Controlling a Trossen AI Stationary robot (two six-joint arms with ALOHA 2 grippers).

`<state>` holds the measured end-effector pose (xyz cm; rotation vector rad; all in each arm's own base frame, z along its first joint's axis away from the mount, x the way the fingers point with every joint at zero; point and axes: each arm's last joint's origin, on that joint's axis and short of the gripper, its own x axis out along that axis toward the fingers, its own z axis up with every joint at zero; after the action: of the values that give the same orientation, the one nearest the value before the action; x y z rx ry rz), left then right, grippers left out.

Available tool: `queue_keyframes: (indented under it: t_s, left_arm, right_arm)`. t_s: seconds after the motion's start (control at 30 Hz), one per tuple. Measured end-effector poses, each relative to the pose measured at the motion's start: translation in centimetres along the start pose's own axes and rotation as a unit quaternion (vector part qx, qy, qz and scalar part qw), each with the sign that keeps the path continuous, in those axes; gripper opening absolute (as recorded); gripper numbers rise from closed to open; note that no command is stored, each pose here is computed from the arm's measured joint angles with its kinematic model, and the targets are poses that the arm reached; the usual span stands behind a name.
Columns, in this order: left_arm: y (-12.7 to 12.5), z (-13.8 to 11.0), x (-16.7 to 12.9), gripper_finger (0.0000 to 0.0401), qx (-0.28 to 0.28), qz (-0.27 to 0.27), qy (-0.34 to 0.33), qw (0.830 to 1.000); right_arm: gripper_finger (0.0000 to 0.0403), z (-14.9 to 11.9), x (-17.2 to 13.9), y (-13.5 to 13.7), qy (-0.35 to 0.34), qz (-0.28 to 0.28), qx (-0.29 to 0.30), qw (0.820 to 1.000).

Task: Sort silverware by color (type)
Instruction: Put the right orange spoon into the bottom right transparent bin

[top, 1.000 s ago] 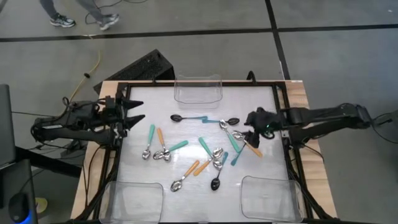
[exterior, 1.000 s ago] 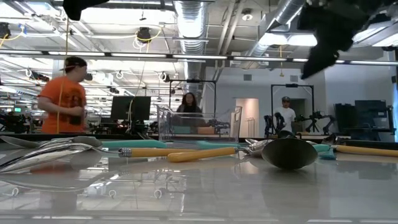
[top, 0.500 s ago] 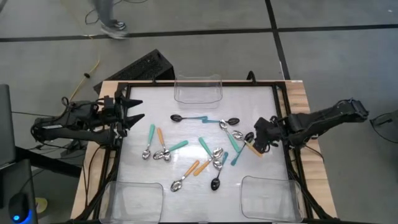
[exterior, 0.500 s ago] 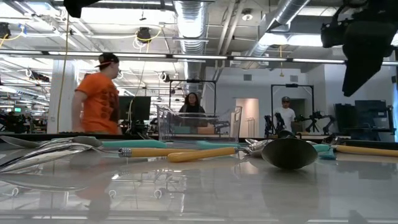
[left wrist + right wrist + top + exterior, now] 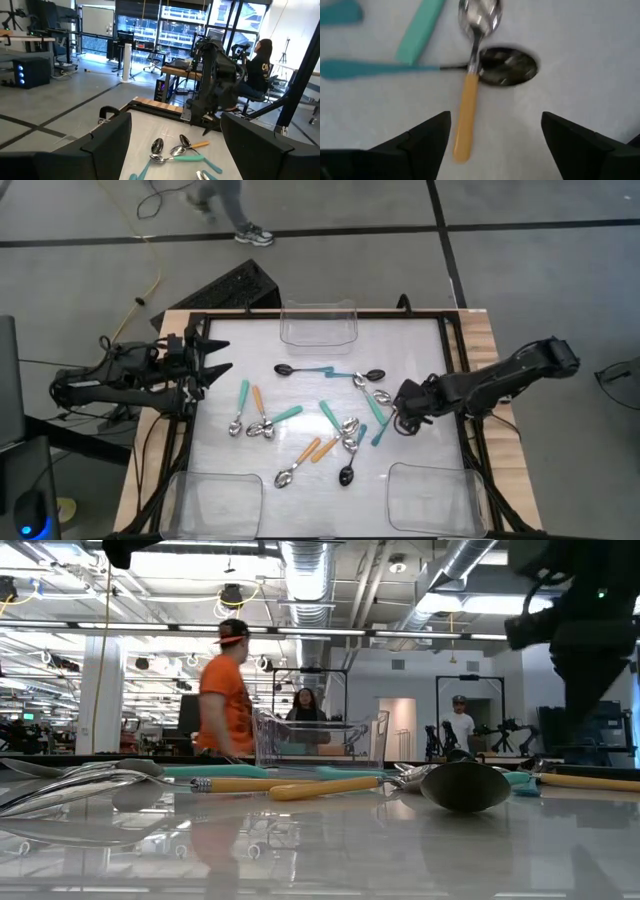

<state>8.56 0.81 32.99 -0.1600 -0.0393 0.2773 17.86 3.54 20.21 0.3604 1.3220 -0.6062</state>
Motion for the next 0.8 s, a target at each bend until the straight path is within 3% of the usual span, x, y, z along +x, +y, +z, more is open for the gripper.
queue_keyframes:
  t_s: [0.27, 0.8]
  left_arm:
    - [0.0, -0.2, 0.0, 0.0293, -0.007, 0.002, 0.011, 1.0]
    - [0.0, -0.2, 0.0, 0.0293, -0.008, 0.001, 0.009, 1.0]
  right_arm:
    - [0.0346, 0.7, 2.2, 1.0, 0.074, 0.007, -0.015, 0.997]
    - [0.0343, 2.7, 3.9, 0.0, 0.045, 0.023, -0.025, 0.998]
